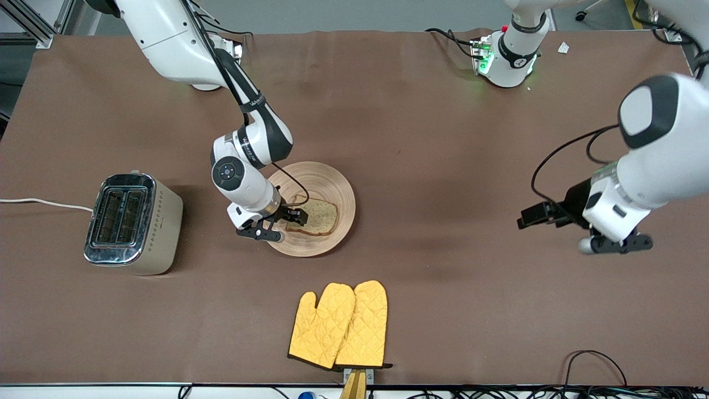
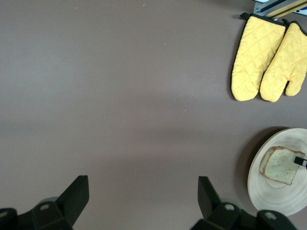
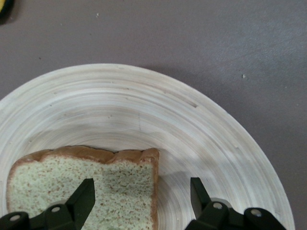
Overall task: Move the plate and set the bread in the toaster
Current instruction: 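Grasp the bread slice with the right gripper while the left gripper withdraws, then carry the bread slice with the right gripper over the toaster, then lower the bread into the toaster slot and open the right gripper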
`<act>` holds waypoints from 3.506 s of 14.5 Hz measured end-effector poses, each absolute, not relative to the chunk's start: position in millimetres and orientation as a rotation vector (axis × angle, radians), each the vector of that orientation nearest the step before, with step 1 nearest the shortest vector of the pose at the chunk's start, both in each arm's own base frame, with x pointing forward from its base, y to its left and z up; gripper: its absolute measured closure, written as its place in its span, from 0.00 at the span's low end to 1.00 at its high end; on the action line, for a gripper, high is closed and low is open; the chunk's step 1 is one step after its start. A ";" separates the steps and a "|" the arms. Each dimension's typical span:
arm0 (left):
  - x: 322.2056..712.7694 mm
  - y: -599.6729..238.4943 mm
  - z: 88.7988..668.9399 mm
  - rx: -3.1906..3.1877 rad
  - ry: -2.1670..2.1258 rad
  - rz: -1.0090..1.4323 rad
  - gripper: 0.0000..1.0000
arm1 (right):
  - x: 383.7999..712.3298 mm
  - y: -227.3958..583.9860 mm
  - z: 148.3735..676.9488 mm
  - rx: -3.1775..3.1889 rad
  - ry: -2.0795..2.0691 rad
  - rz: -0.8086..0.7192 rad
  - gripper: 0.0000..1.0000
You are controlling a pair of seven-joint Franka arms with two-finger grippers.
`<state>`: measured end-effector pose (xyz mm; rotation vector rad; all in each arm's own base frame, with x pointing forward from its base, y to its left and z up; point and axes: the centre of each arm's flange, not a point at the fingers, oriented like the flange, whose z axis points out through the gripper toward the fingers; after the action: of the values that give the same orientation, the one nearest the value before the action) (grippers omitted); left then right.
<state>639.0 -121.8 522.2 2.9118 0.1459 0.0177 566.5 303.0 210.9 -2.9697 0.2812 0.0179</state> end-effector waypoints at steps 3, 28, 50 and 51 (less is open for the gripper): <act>611.4 -113.4 568.7 2.956 0.178 0.018 0.00 | 563.1 306.0 203.5 -2.976 0.274 0.032 0.36; 470.4 -82.3 676.9 3.193 0.126 0.035 0.00 | 650.6 94.1 471.6 -3.896 -0.495 0.542 0.93; 509.5 -71.4 649.1 3.173 0.056 -0.049 0.00 | 665.8 66.0 453.8 -3.666 0.105 0.388 0.01; 509.6 -71.0 649.3 3.173 0.058 -0.048 0.00 | 659.2 57.9 475.3 -3.601 0.138 0.371 0.00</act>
<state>509.6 -71.0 649.3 3.1733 0.0576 -0.0481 659.2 57.9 475.3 -3.6007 0.1379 0.3708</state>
